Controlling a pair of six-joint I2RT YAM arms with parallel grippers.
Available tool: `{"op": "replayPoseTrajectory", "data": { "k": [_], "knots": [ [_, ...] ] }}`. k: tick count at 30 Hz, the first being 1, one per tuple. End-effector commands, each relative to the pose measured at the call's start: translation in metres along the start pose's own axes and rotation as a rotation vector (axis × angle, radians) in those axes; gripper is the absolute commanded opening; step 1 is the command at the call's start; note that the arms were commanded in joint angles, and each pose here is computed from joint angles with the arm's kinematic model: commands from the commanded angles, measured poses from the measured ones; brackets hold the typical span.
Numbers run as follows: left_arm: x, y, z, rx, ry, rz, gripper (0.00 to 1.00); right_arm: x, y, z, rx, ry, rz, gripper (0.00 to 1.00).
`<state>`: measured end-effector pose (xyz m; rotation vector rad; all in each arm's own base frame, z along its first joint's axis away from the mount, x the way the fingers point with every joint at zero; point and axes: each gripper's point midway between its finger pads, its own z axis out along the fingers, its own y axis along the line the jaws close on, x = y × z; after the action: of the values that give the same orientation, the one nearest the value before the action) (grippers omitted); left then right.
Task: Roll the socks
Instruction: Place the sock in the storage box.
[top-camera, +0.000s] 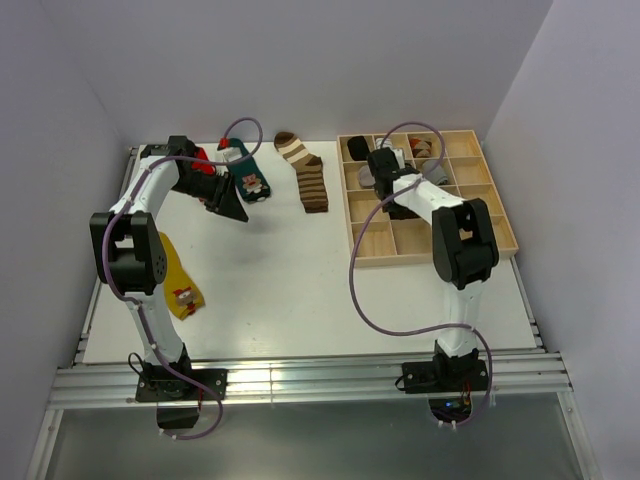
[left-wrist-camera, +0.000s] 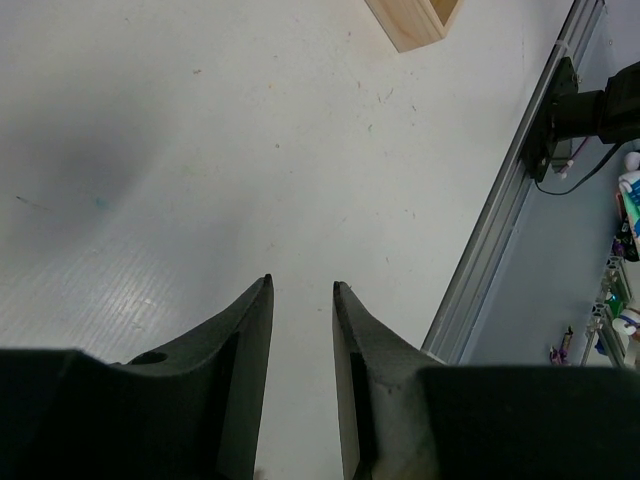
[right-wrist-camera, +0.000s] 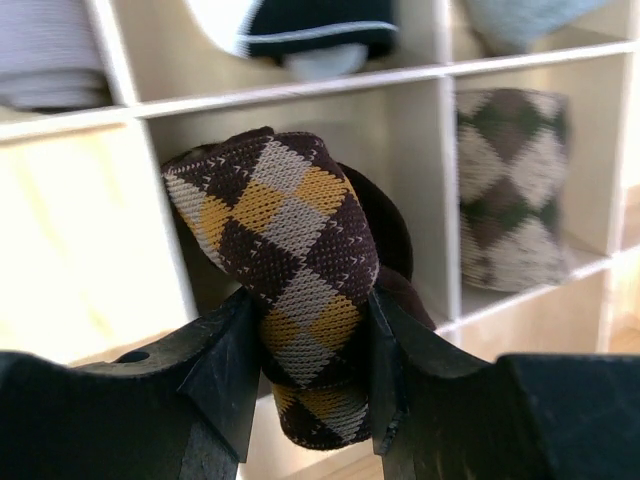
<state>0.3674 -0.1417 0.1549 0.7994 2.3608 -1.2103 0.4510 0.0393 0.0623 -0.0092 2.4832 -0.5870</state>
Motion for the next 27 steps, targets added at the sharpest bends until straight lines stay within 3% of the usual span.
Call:
{"op": "replayPoseTrajectory", "data": {
  "k": [1,14,23,27],
  "knots": [
    [-0.008,-0.006,-0.004,0.027,-0.02,0.027,0.35,-0.005,0.022,0.002,-0.137,0.044,0.061,0.0],
    [-0.006,-0.01,-0.007,0.016,-0.015,0.026,0.35,0.015,0.031,0.014,-0.352,0.244,0.26,0.0],
    [-0.008,-0.011,-0.009,0.002,-0.018,0.012,0.35,0.031,0.028,0.028,-0.427,0.316,0.342,0.0],
    [-0.008,-0.009,-0.01,-0.012,-0.017,0.006,0.35,0.032,0.024,0.027,-0.408,0.325,0.33,0.07]
  ]
}}
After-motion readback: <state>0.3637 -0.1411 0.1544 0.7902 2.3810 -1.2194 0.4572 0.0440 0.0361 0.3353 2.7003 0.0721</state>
